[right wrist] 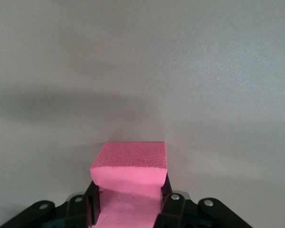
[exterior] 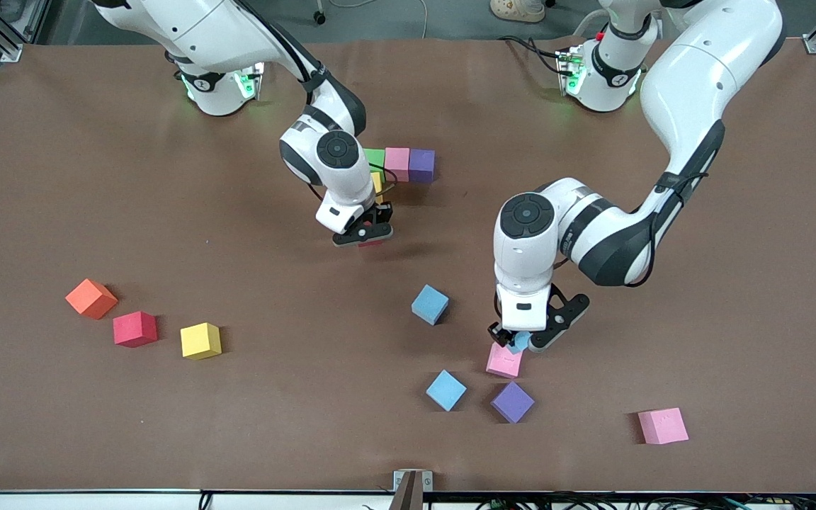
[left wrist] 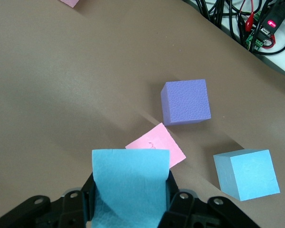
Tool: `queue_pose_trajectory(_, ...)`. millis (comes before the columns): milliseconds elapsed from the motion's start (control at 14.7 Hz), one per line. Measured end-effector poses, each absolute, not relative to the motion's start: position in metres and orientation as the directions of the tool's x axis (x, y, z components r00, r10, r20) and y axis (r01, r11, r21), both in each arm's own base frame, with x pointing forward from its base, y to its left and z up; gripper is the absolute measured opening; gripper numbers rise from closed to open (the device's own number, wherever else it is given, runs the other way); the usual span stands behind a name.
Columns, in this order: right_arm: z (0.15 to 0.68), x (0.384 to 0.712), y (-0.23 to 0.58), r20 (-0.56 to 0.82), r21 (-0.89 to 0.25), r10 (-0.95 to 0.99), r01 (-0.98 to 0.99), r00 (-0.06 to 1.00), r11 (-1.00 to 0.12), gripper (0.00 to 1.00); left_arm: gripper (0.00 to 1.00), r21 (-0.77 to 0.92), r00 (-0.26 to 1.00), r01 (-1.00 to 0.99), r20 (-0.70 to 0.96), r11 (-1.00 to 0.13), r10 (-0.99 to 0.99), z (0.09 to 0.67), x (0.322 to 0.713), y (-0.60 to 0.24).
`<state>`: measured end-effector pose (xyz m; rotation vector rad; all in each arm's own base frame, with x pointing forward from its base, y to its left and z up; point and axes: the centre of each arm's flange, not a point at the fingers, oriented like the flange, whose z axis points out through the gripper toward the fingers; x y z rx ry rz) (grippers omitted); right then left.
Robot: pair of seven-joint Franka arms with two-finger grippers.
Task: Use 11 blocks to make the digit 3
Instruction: 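Carry the red cube with the right gripper toward the cube row, then place the red cube below yellow with the right gripper and release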
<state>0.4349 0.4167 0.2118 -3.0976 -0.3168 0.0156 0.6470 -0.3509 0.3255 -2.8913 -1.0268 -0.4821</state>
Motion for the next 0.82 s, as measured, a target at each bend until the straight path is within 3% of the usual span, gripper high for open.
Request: queue_pose_trajectory(815,0.211,0.416,0.421,-0.034,-0.040,0.208,0.207,0.977,-0.978,0.50,0.08,0.069,0.734,0.620,0.301,-0.781,0.609,0.325,0.647,-0.351)
